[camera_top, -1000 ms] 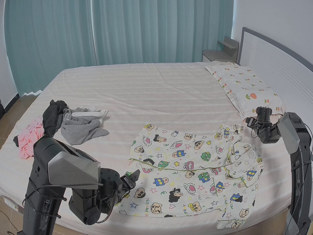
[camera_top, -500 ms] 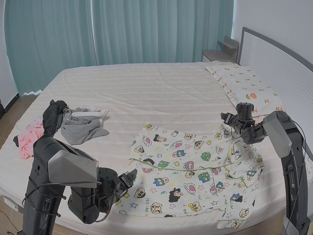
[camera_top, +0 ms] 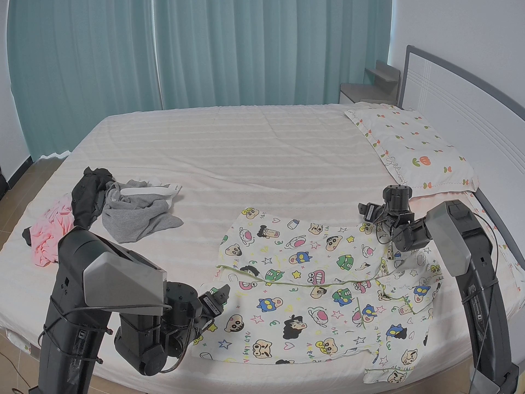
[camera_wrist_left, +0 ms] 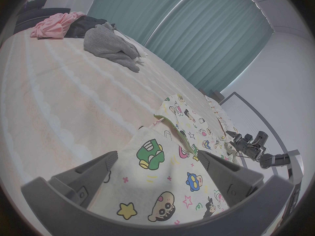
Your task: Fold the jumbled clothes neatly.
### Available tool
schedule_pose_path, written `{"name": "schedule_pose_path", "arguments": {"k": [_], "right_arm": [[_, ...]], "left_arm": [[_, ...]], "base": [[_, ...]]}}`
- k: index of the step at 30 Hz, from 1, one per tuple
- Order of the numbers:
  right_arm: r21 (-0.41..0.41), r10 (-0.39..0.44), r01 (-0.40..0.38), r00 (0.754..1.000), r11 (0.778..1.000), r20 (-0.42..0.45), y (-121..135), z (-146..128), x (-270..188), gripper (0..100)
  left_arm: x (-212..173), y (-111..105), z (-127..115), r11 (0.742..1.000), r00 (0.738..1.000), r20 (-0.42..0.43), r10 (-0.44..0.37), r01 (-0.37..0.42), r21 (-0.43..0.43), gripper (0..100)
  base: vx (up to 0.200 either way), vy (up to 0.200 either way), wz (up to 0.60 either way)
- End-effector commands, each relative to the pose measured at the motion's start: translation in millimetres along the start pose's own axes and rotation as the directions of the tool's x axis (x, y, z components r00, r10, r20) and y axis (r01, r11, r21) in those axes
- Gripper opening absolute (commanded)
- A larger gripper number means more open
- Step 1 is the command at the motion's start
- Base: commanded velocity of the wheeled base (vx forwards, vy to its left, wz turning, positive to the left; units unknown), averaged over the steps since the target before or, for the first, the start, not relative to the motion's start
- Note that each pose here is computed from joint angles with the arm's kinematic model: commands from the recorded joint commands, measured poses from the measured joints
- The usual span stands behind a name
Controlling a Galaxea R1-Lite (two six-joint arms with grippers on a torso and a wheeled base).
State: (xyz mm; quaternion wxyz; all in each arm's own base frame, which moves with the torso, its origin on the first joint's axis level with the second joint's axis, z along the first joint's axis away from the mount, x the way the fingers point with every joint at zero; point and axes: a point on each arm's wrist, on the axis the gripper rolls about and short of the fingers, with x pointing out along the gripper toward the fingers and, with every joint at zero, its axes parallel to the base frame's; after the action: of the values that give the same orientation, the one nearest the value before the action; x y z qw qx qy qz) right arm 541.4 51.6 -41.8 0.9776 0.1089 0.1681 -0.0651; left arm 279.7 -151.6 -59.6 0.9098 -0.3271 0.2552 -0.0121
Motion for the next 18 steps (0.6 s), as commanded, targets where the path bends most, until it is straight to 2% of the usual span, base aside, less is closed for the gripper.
{"name": "schedule_pose_path", "arguments": {"k": [1, 5, 6, 12, 18], "right_arm": [[-0.019, -0.002, 0.002, 1.0, 1.0, 0.0, 4.1, -11.5, 7.0, 100], [-0.045, -0.015, 0.015, 1.0, 0.999, -0.002, 1.7, -14.5, 9.1, 100], [-0.053, -0.016, 0.016, 1.0, 0.998, -0.005, 1.3, -16.1, 9.6, 0], [-0.099, -0.035, 0.031, 0.999, 0.995, -0.036, -2.3, -26.8, 12.1, 0], [-0.083, -0.045, 0.046, 0.999, 0.996, 0.01, -1.9, -15.3, 13.2, 0]], "left_arm": [[1.2, -0.5, 0.1, 1.0, 1.0, 0.011, -0.009, 0.009, -0.004, 100], [1.2, -0.5, 0.1, 1.0, 1.0, 0.01, -0.01, 0.01, -0.004, 100], [1.2, -0.5, 0.1, 1.0, 1.0, 0.01, -0.01, 0.01, -0.004, 100], [1.2, -0.7, 0.2, 1.0, 1.0, 0.011, -0.011, 0.011, -0.003, 100], [1.1, -0.8, -0.3, 1.0, 1.0, 0.009, -0.011, 0.011, -0.002, 100]], "base": [[0.0, 0.0, 0.0], [0.0, 0.0, 0.0], [0.0, 0.0, 0.0], [0.0, 0.0, 0.0], [0.0, 0.0, 0.0]]}}
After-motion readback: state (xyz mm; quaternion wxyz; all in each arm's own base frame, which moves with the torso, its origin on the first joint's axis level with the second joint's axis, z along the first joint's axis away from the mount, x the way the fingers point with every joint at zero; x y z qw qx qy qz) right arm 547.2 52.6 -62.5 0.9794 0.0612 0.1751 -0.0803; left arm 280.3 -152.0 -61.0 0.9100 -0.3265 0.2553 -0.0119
